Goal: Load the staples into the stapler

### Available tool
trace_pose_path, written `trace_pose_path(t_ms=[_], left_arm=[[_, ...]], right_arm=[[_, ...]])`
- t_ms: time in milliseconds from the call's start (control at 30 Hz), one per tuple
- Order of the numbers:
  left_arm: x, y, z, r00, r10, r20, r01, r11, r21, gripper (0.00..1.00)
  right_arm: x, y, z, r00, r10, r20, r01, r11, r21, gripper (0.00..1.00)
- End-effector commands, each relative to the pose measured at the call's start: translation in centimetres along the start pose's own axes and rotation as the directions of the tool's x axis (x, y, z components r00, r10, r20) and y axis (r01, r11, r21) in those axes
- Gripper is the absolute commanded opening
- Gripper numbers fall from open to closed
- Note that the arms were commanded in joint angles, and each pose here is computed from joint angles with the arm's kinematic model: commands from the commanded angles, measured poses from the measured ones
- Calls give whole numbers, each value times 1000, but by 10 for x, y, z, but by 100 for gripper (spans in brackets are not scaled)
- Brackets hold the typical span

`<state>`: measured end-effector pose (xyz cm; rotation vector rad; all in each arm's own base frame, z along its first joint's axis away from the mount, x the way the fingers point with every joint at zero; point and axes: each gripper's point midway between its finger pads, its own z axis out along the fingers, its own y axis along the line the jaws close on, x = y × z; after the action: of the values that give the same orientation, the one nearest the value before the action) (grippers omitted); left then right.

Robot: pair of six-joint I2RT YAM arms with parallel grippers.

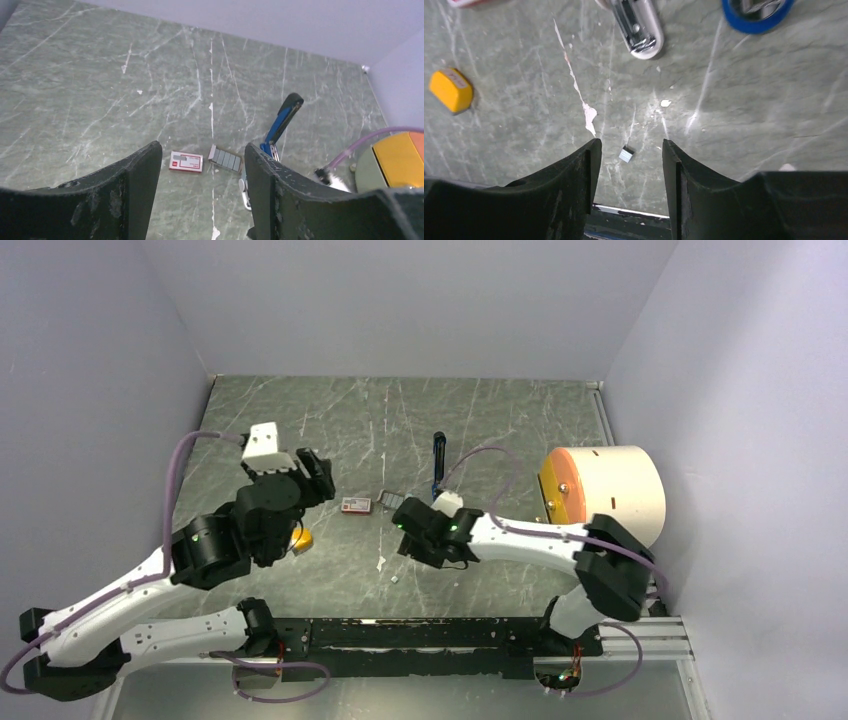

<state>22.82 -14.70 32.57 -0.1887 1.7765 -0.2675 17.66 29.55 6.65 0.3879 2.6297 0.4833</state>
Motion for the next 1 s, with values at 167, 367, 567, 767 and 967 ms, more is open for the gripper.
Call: trace_pose_path(t_ms=[167,367,567,767,967], left_arm=[[-9,31,-5,996,-29,86,36,996,-86,69],[-16,24,-7,996,-29,87,33,998,-45,73],[-10,28,-7,995,-42,91,46,998,-46,75],[-8,32,-7,995,-40,89,45,997,-64,75],[-6,32,-7,995,-42,86,47,997,-61,75]], right_arm=[[48,16,29,987,128,-95,-118,987,110,51],[72,10,42,978,106,-179,-63,972,228,53],[73,10,45,979,93,-182,-38,958,285,49],[64,5,40,986,22,-165,33,946,322,45],[45,18,32,988,-90,-122,124,944,307,55]])
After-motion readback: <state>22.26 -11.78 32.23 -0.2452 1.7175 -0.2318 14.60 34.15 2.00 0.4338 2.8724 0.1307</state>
